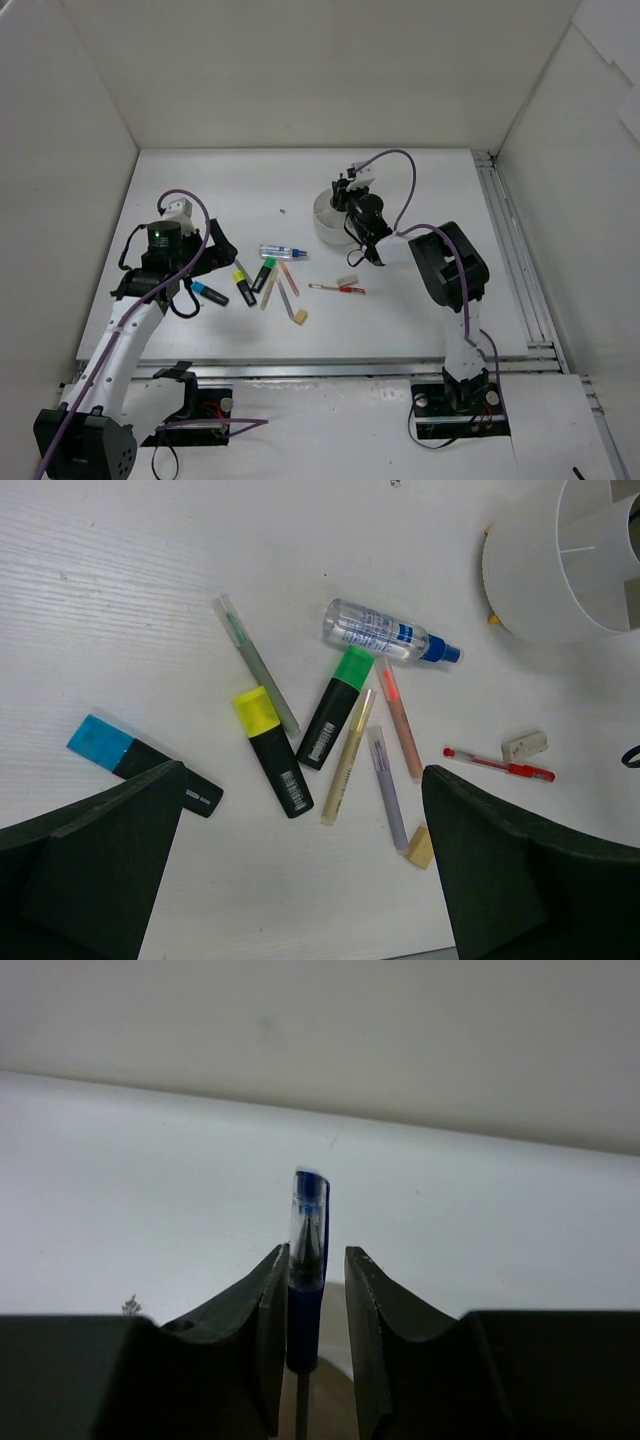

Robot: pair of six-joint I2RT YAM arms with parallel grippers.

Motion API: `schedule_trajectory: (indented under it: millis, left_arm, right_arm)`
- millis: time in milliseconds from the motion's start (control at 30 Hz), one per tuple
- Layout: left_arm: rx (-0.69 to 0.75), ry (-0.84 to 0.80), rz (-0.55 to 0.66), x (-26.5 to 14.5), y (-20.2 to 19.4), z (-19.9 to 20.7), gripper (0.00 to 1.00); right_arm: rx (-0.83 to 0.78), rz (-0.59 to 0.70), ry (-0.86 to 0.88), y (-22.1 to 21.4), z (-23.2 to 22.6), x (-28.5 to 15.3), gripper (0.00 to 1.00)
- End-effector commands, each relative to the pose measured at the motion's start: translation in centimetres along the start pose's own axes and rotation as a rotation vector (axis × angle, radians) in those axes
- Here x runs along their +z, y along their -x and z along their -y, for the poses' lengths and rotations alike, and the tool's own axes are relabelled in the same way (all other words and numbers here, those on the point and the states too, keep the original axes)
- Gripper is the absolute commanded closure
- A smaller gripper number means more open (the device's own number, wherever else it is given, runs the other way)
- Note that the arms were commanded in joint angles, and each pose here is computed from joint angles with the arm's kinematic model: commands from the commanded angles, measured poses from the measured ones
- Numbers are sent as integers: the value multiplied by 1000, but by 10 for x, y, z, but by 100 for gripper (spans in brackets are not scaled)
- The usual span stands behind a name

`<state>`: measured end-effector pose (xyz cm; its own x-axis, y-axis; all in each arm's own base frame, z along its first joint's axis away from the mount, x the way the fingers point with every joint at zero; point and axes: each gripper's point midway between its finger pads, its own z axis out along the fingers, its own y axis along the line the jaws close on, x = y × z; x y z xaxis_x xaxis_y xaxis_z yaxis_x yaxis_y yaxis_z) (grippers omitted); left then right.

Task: Sort the stationery into containers
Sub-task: Place the pen in the storage box, then pick up the pen from the center of the board.

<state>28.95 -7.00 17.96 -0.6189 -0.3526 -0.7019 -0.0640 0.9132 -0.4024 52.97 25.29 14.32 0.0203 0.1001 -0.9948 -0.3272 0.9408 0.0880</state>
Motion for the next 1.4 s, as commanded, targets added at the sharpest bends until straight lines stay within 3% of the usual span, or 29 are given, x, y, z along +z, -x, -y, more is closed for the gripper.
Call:
schedule_trajectory:
  millis: [0, 100, 467, 533, 700, 733, 800, 833, 867, 933, 967, 1033, 1067, 1167, 1300, 1367]
  left_arm:
    - [31, -70, 90, -5, 31, 20, 0]
    - [32, -77, 93, -6, 32, 21, 0]
    - [54, -134, 135, -20, 39, 35, 0]
    - [61, -144, 138, -22, 39, 38, 0]
    - [120, -199, 112, -25, 32, 56, 0]
    - [159, -228, 103, -24, 30, 64, 0]
    - [245, -312, 86, -27, 22, 88, 0]
    - [306, -339, 77, -24, 18, 98, 0]
    - [350, -365, 78, -26, 17, 109, 0]
    - [462, -408, 51, -21, -4, 137, 0]
    - [536, -418, 51, -19, -10, 147, 0]
    - [660, -462, 31, -12, -38, 172, 0]
    - [723, -470, 19, -8, -49, 176, 0]
    - [847, -546, -45, 6, -85, 197, 0]
    - [965, -592, -160, 33, -121, 212, 0]
    - [1008, -588, -152, 41, -122, 224, 0]
  right_arm:
    - [93, 506, 43, 150, -15, -21, 74]
    - [92, 501, 42, 150, -16, -27, 69]
    - [84, 530, 42, 190, -28, -53, 26]
    - [80, 513, 15, 201, -24, -58, 2]
    - [119, 476, -16, 213, -18, -84, 2]
    - [147, 486, -40, 231, -13, -97, 2]
    - [185, 314, -81, 205, -8, -104, 2]
    - [227, 308, -119, 222, -1, -120, 2]
    - [209, 148, -164, 192, 6, -126, 2]
    - [268, 84, -212, 196, 15, -152, 2]
    - [272, -53, -267, 169, 22, -167, 2]
    - [282, -89, -380, 173, 45, -197, 2]
    - [245, -186, -445, 154, 56, -216, 2]
    - [244, -234, -525, 143, 75, -254, 2]
    - [308, -205, -449, 149, 69, -283, 2]
    - [311, -208, -425, 146, 68, -290, 2]
